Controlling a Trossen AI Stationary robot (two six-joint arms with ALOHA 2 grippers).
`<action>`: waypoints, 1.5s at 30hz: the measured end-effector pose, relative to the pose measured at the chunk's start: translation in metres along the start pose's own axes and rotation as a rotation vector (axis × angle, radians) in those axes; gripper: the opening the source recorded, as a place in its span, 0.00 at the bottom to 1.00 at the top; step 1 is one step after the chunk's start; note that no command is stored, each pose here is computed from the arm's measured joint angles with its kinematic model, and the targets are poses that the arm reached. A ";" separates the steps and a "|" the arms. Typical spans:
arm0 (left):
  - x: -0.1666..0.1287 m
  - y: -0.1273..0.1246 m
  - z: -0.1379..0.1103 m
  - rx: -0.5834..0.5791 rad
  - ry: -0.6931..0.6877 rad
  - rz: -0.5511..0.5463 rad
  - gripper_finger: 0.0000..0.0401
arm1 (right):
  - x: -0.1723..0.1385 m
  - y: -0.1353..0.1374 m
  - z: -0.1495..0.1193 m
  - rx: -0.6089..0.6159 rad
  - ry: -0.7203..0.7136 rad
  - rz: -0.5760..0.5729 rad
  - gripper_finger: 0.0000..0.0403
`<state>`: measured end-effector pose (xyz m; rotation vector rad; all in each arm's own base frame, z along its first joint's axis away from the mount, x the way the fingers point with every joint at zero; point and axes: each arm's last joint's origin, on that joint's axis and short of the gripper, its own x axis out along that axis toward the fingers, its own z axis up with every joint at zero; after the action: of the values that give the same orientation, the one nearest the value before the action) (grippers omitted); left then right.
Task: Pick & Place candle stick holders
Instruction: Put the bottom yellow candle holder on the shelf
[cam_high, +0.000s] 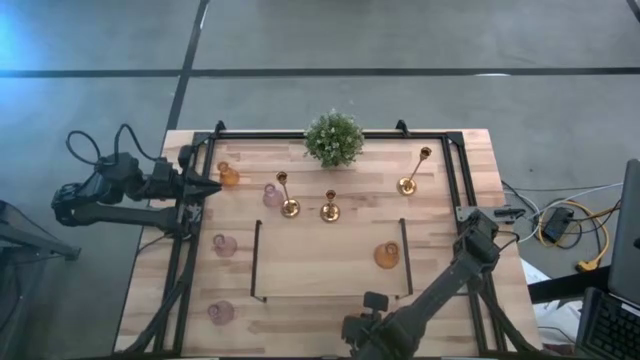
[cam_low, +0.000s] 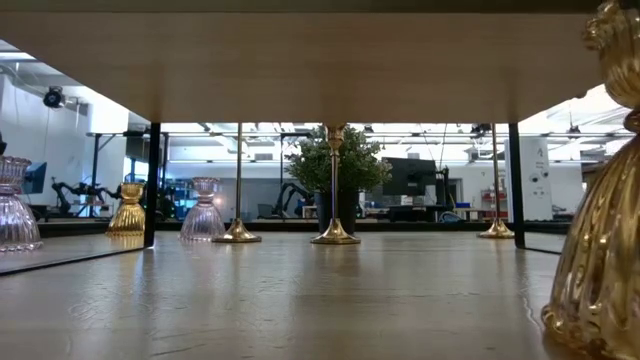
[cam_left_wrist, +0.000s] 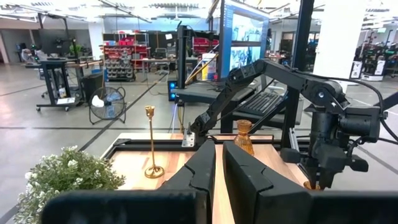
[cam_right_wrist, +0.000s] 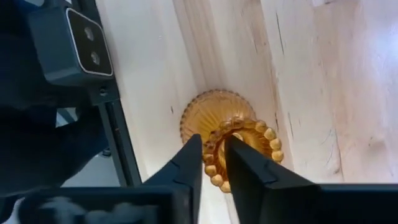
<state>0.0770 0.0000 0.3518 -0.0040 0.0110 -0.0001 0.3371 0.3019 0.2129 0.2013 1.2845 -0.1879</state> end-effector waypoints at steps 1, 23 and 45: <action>0.000 0.000 0.000 0.000 0.000 0.000 0.09 | -0.001 0.000 0.000 -0.003 0.005 0.005 0.09; 0.000 0.000 0.000 0.000 0.000 0.000 0.09 | -0.133 -0.024 0.013 -0.044 -0.103 0.038 0.03; 0.000 0.000 0.000 0.000 0.002 0.000 0.09 | -0.184 -0.067 0.017 -0.126 -0.219 -0.005 0.03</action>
<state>0.0770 0.0000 0.3516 -0.0036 0.0133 0.0000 0.2864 0.2372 0.3914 0.0670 1.0754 -0.1288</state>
